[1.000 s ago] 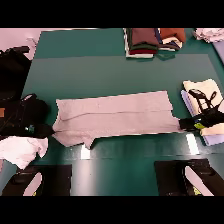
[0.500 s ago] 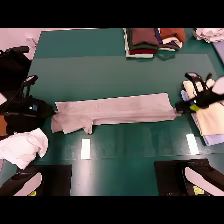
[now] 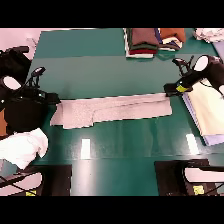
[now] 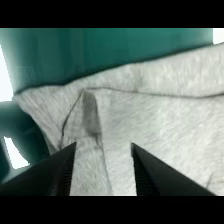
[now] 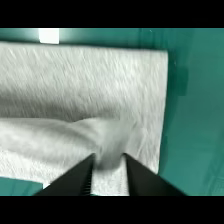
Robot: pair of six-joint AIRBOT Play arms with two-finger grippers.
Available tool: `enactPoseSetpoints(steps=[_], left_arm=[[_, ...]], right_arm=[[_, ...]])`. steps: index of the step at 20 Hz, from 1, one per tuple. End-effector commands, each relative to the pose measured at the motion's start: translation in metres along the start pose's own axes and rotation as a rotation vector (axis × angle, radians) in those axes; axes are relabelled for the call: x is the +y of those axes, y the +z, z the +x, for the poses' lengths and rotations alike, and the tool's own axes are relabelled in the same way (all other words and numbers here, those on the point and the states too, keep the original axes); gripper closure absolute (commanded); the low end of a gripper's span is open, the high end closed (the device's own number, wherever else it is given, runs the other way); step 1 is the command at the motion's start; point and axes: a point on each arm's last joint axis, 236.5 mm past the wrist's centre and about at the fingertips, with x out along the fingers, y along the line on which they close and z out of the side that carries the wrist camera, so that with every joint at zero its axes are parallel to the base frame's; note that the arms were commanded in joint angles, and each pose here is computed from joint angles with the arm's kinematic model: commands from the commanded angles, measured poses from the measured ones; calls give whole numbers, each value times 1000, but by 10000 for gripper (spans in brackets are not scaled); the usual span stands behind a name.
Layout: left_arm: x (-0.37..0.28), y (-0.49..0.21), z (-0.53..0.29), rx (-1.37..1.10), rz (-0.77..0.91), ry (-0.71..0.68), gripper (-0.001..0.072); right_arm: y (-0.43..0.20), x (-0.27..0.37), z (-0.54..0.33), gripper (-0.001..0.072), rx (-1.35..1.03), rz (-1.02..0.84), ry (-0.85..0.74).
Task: Fold the shirts.
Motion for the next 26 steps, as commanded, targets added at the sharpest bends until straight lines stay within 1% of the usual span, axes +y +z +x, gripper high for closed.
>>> enactPoseSetpoints(steps=[1,2,3,4,5,7,10,12,14,16,17,18,20,21,24,26], left_arm=[[-3,25,-9,-48,-39,-6,286],[-8,31,-15,-60,-48,-18,287],[-14,37,-19,-72,-56,-40,297],[-23,41,-23,-78,-61,-72,555],[-30,42,-25,-81,-60,-102,683],[-49,43,-23,-81,-62,-157,688],[-94,37,-11,-58,18,-196,688],[-129,37,-4,-73,45,-221,688],[-161,39,4,-103,68,-242,688],[-188,34,16,-98,74,-266,689],[-200,29,26,-84,81,-275,689],[-210,23,37,-72,89,-280,689],[-227,13,60,-47,93,-287,689],[-234,7,72,-21,103,-290,689],[-255,-3,102,46,141,-301,688],[-267,-5,119,71,159,-307,689]], right_arm=[[26,17,1,322,-45,1,117],[28,20,-3,268,-61,6,161],[27,18,-7,228,-69,22,198],[23,9,-8,195,-72,46,214],[15,-4,-7,183,-61,77,217],[-9,-36,2,177,-32,159,223],[-35,-61,21,179,-12,316,339],[-46,-61,37,181,17,373,406],[-52,-50,52,181,59,388,453],[-46,-31,65,233,73,365,495],[-43,-19,69,315,76,335,512],[-40,-8,72,413,77,295,518],[-28,9,64,680,64,200,519],[-19,15,50,701,40,157,522],[17,35,-20,701,-103,51,508],[34,60,-71,701,-206,-17,502]])
